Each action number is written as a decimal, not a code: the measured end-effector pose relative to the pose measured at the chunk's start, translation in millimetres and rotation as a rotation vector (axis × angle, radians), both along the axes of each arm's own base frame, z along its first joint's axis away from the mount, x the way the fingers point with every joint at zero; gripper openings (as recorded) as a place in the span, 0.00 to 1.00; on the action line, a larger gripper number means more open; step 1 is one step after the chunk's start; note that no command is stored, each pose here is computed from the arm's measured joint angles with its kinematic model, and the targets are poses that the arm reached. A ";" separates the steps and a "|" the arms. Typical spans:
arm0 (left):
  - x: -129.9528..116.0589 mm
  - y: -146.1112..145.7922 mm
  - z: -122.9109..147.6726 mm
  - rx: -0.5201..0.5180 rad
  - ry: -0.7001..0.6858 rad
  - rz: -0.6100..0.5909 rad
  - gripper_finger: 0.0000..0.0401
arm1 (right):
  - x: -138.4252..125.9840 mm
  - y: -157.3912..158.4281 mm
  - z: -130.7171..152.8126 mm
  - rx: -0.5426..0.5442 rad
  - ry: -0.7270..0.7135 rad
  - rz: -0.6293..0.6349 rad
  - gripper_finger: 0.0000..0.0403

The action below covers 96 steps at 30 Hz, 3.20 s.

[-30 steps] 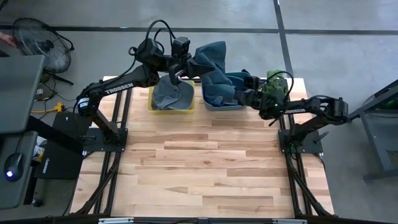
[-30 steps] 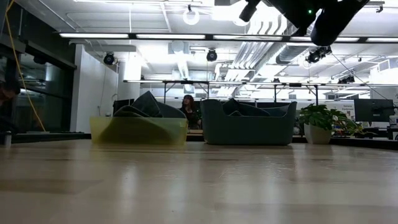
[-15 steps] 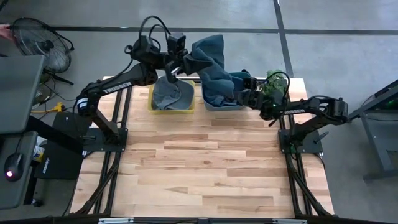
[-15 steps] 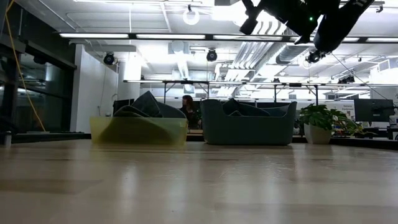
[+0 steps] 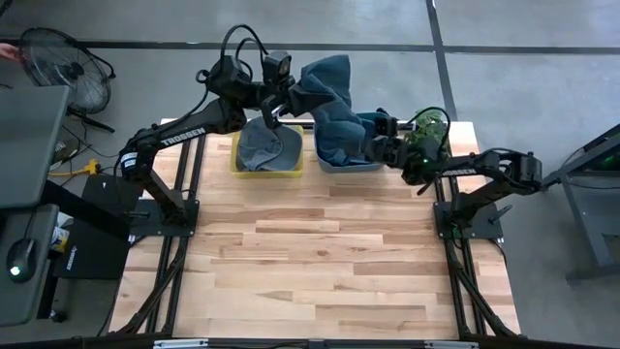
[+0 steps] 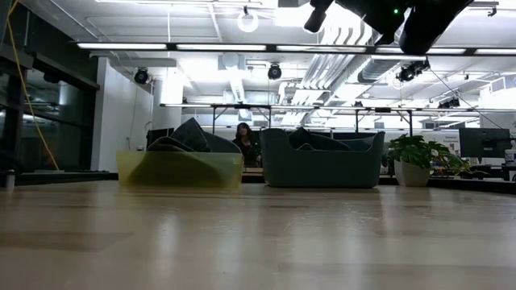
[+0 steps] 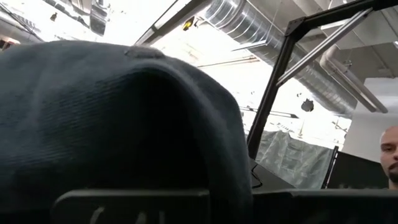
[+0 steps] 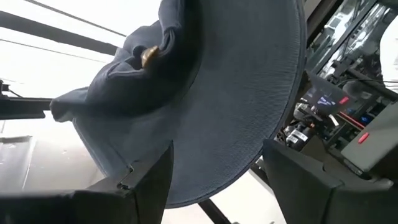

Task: Pick & Place hat
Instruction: Put the blue cap into the blue bin

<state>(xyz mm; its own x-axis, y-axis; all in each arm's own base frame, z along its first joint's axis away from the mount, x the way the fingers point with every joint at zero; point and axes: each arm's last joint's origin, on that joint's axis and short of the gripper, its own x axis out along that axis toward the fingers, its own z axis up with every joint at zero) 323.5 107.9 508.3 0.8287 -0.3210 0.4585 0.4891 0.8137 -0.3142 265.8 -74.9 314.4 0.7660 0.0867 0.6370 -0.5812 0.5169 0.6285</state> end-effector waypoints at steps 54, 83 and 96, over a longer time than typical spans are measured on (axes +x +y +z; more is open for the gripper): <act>22.3 18.0 -24.9 0.023 0.077 -0.013 0.00 | 2.6 44.3 -2.0 0.183 -0.054 0.184 0.60; 13.6 28.1 -16.8 0.062 -0.030 0.064 0.00 | 4.2 74.1 -1.3 0.244 -0.076 0.178 0.60; 10.6 25.6 -8.6 0.087 -0.043 0.036 0.00 | -0.4 56.5 3.1 0.251 -0.130 0.093 0.60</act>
